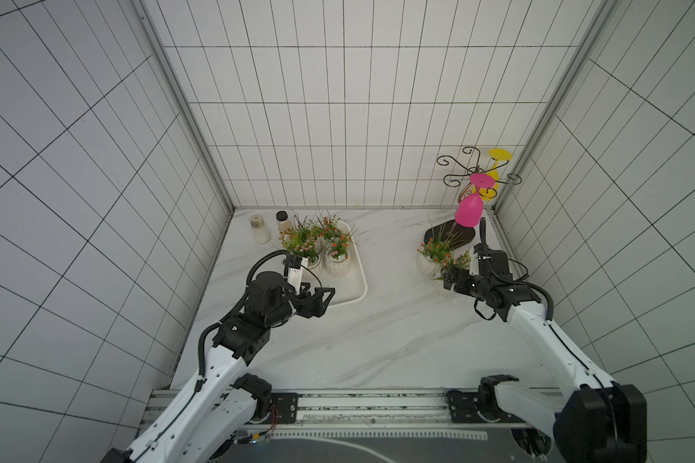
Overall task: Put the potted gypsophila into the storage box
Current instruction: Pick up the baby's breath potted plant from the center of the board.
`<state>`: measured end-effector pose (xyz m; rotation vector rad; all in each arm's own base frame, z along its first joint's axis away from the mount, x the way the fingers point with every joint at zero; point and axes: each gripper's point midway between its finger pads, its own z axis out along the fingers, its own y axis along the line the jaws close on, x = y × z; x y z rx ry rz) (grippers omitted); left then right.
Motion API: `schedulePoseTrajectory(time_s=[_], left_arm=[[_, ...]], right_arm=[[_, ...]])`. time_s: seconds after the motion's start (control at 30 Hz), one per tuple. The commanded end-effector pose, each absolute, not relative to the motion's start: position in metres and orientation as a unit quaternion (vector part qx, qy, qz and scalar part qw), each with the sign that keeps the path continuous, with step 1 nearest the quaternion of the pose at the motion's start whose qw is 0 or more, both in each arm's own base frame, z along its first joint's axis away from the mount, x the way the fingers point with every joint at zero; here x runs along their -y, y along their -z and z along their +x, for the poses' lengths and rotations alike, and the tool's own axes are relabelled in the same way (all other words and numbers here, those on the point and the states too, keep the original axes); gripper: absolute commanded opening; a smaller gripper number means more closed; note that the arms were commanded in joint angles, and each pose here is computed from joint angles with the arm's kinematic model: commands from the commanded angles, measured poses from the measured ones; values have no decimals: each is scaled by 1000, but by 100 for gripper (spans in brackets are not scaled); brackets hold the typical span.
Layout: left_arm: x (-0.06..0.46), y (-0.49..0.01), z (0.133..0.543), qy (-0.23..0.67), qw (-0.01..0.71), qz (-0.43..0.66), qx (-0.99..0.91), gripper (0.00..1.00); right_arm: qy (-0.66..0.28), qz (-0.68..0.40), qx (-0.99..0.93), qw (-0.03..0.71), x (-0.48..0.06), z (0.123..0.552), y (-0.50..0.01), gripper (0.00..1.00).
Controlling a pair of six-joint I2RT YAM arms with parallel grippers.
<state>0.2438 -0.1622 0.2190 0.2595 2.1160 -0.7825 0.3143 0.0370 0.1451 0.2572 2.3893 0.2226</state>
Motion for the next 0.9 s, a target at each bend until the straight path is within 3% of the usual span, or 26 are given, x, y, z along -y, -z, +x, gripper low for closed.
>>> schedulePoseTrajectory(time_s=[0.0,0.5,0.87], left_arm=[[159,-218,247,305,431,103,-843,92],[162,-218,247,314,429,100,-841,92],[161,-214,250,309,430,101,-842,92]], right_arm=[[-84,120,-930,337,-32,295,-127,99],[-100,123,-945,286,-39,279,-97,99],[-98,94,-944,302,-43,304,-98,99]])
